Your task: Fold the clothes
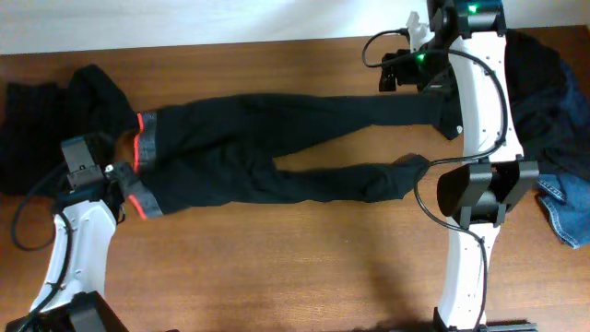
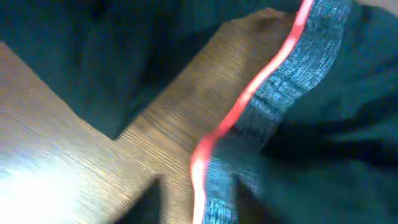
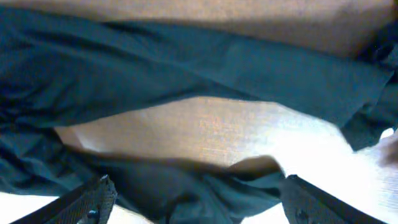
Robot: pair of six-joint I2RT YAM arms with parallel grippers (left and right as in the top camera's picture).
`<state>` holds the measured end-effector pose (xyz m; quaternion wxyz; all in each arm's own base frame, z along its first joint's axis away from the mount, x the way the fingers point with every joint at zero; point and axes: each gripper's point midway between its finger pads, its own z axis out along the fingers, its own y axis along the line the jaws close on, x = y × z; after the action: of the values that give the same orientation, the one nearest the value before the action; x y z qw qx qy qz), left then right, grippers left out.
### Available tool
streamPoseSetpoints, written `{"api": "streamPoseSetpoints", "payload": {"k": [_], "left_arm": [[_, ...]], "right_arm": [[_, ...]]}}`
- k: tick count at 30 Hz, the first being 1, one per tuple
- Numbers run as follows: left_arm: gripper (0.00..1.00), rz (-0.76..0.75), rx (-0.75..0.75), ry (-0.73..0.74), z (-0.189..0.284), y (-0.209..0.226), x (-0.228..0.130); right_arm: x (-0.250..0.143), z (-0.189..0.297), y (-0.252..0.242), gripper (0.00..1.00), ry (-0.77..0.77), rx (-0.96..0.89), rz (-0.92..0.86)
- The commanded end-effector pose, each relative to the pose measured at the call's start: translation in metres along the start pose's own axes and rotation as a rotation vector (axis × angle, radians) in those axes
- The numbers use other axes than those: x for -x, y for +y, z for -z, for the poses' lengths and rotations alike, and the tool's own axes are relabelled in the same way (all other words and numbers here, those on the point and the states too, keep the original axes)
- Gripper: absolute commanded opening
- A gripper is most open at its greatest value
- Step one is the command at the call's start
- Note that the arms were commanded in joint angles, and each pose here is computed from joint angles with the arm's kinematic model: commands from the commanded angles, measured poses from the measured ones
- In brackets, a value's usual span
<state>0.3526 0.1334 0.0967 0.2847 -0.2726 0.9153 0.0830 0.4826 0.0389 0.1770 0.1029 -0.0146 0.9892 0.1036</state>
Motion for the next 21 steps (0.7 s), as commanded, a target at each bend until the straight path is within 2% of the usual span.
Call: {"api": "streamPoseSetpoints", "payload": {"k": [1,6,8,11,15,21], "left_arm": [[0.67,-0.022,0.032,-0.053,0.010,0.006,0.019],[0.93,-0.024,-0.015,-0.039,0.017,-0.003,0.024],[0.98,-0.025,-0.046,-0.033,0.022,-0.008,0.027],[0.99,-0.037,-0.097,-0.022,0.033,-0.021,0.032],[0.99,-0.069,-0.133,-0.037,0.048,-0.038,0.038],[0.99,-0.162,-0.201,-0.097,0.072,-0.074,0.048]], "right_arm": [[-0.012,0.003,-0.001,0.90,0.044,-0.003,-0.013],[-0.024,0.005,0.000,0.95,0.090,-0.004,-0.066],[-0.024,0.006,0.000,0.96,0.088,-0.005,-0.094],[-0.024,0.008,0.002,1.00,0.084,-0.002,-0.107],[-0.024,0.022,0.004,0.99,0.053,-0.001,-0.100],[-0.026,0.080,0.010,0.99,-0.082,-0.028,-0.075]]}}
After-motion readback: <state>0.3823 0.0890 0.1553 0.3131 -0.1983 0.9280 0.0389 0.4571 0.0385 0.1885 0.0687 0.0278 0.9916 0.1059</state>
